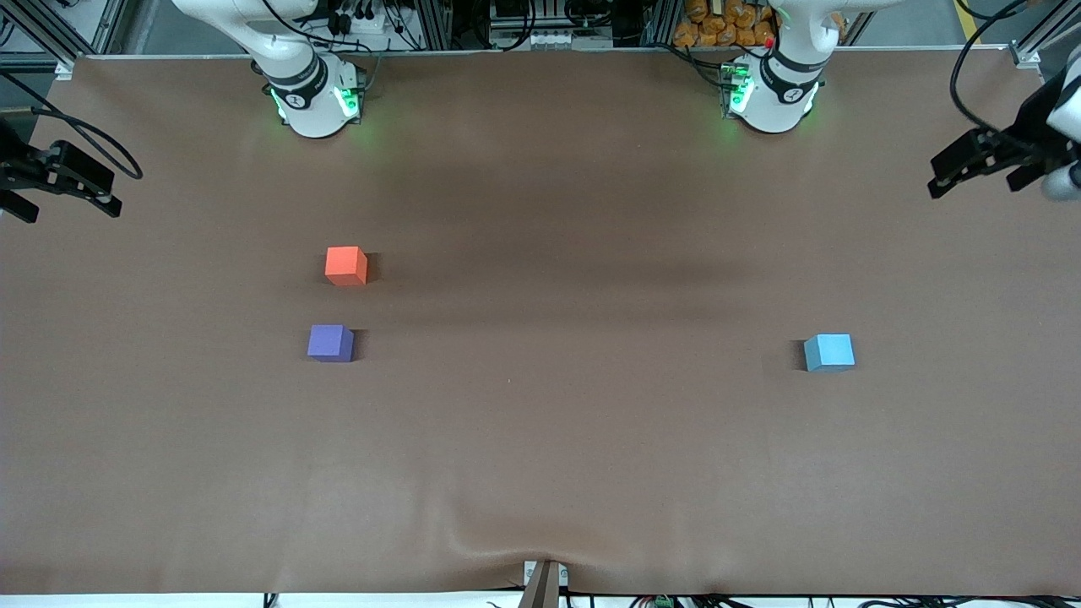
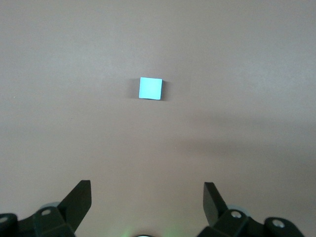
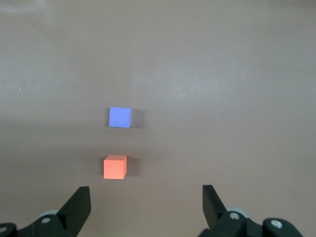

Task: Place blue block between orange and purple blocks
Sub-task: 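Move the left gripper down over the light blue block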

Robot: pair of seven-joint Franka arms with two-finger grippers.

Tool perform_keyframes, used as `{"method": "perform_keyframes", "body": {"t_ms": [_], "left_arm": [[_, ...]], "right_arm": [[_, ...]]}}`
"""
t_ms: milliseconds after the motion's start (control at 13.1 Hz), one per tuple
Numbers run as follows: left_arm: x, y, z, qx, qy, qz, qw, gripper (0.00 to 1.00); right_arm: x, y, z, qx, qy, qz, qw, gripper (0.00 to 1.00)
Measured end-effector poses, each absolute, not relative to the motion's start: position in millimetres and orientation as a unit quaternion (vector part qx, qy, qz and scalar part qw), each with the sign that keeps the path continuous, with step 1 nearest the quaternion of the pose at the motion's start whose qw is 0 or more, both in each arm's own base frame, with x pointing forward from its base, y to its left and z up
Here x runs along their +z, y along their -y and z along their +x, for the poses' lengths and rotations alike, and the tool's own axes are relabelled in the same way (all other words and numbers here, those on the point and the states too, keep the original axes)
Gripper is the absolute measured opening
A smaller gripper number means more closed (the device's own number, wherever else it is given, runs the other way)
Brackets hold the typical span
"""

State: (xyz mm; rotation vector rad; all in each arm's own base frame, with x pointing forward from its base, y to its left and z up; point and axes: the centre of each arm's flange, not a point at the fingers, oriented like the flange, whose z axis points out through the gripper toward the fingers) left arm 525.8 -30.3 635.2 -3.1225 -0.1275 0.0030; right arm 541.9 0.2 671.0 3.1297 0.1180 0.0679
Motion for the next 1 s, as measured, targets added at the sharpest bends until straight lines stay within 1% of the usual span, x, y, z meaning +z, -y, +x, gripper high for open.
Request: {"method": "perform_keyframes", "body": {"t_ms": [230, 690, 996], "left_arm": [[599.4, 32.4, 540.3, -0.013, 0.039, -0.999, 0.006, 1.0], [526.8, 33.8, 552.1, -0.045, 0.024, -0.999, 0.003, 1.0], [464.3, 31.7, 564.5, -0.065, 0.01, -0.998, 0.013, 1.0]], "right_arm": [[671.1, -0.2, 541.9, 0.022, -0.037, 0.999, 0.004, 1.0], [671.3, -0.2, 541.8, 0.022, -0.037, 0.999, 0.004, 1.0], [671.4, -0.2, 541.8, 0.022, -0.037, 0.999, 0.004, 1.0]]}}
